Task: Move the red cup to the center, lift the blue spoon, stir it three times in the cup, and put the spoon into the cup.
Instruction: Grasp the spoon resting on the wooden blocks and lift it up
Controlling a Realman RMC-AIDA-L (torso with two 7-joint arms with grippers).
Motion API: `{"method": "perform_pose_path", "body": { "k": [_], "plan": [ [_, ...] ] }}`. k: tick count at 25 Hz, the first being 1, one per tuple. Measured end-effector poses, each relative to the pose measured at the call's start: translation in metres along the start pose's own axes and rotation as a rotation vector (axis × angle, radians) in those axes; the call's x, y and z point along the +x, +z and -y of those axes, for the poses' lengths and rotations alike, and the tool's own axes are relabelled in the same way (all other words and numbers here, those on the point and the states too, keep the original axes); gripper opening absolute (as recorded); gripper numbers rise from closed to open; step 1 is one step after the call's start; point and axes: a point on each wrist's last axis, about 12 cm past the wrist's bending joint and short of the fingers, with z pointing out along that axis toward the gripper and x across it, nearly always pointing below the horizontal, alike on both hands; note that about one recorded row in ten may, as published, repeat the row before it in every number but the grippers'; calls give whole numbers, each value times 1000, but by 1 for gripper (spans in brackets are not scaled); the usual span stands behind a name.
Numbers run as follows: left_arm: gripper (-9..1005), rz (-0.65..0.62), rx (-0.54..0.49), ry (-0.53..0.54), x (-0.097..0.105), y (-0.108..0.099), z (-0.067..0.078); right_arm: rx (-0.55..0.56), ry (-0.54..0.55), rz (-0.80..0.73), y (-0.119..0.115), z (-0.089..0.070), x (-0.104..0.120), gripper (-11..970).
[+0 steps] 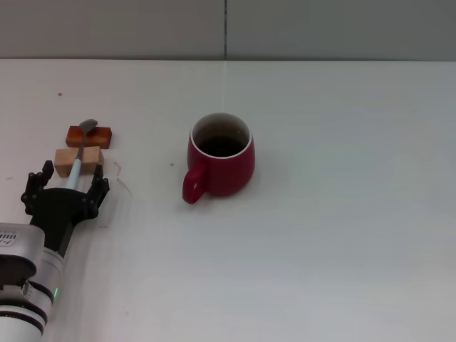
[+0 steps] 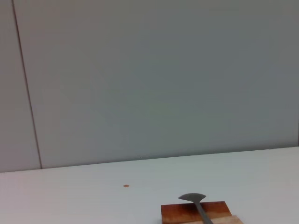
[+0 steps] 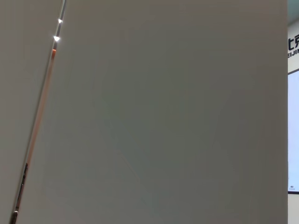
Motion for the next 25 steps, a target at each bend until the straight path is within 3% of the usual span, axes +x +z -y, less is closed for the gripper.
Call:
{"method": "perform_pose_path", "body": {
  "k": [13,19,25],
  "plan": [
    [704,4,15,4,0,-1,2,-1,1,3,1,-1,-1,616],
    [597,6,16,6,0,-2,3,-3,1,4,1,-1,-1,616],
    [590,9,9,2,0,-3,3,-5,1,3,1,-1,-1,616]
  ]
}}
